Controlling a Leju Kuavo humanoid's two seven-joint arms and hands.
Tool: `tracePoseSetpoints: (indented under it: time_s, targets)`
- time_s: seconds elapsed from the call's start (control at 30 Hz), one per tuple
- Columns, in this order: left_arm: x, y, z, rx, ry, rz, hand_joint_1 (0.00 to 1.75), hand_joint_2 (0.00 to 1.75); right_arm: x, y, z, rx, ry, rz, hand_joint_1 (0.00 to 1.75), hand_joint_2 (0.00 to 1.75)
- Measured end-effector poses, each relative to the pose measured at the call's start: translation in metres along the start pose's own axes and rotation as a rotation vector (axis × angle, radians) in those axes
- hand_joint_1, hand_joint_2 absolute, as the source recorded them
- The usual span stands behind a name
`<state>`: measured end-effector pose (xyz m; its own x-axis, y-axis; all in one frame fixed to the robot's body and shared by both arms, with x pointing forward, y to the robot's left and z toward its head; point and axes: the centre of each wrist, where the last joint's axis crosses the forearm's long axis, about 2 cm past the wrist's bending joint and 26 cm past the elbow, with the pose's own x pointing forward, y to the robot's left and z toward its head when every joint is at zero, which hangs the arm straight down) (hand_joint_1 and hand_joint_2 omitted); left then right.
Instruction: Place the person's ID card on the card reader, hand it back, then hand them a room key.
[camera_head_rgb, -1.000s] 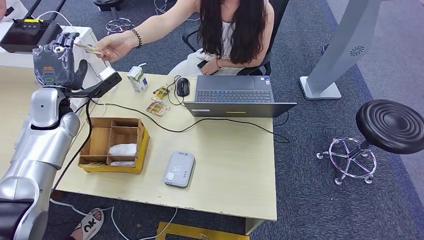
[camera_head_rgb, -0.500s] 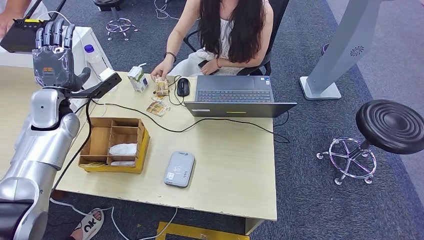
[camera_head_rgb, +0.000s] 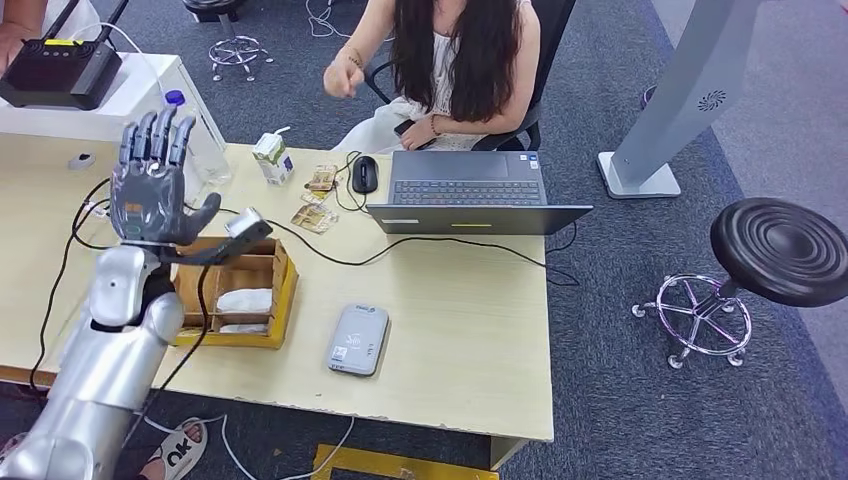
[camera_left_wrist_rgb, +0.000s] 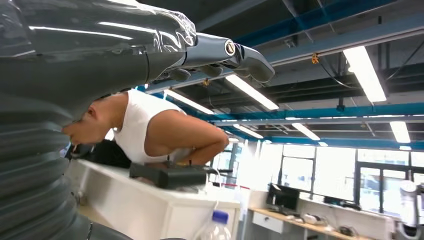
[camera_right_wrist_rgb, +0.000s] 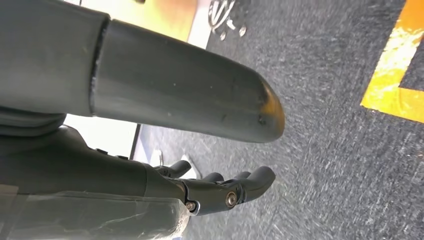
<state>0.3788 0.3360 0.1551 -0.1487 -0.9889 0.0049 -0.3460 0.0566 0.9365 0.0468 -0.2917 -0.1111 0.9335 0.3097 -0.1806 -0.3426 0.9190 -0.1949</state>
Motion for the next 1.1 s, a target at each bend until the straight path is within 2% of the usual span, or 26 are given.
tracePoseSetpoints:
  time_s: [0.03,0.17,0.27,0.43,0.6,0.77,1.1]
  targets:
    - [0.009,-0.003,0.017,0.003,-0.017,0.012,0.00,1.75,-0.001,0.001,0.000,0.001,0.004,-0.012,0.00,0.00]
    - [0.039,-0.002,0.077,0.016,-0.085,0.063,0.00,1.75,-0.004,0.007,0.000,0.004,0.014,-0.049,0.00,1.75]
    - [0.050,0.005,0.104,0.025,-0.120,0.088,0.00,1.75,-0.004,0.008,0.000,0.004,0.012,-0.068,0.00,1.75]
    - [0.062,0.016,0.133,0.003,-0.181,0.107,0.00,1.75,-0.004,0.010,0.001,0.009,0.014,-0.091,0.00,1.75]
    - [0.064,0.018,0.154,-0.127,-0.163,0.104,0.00,1.75,-0.004,0.012,0.001,0.018,0.018,-0.111,0.00,1.75]
    - [0.060,0.018,0.165,-0.196,-0.155,0.090,0.00,1.75,-0.004,0.013,0.001,0.024,0.020,-0.124,0.00,1.75]
    - [0.056,0.018,0.169,-0.230,-0.147,0.084,0.00,1.75,-0.003,0.014,0.002,0.029,0.021,-0.132,0.00,1.75]
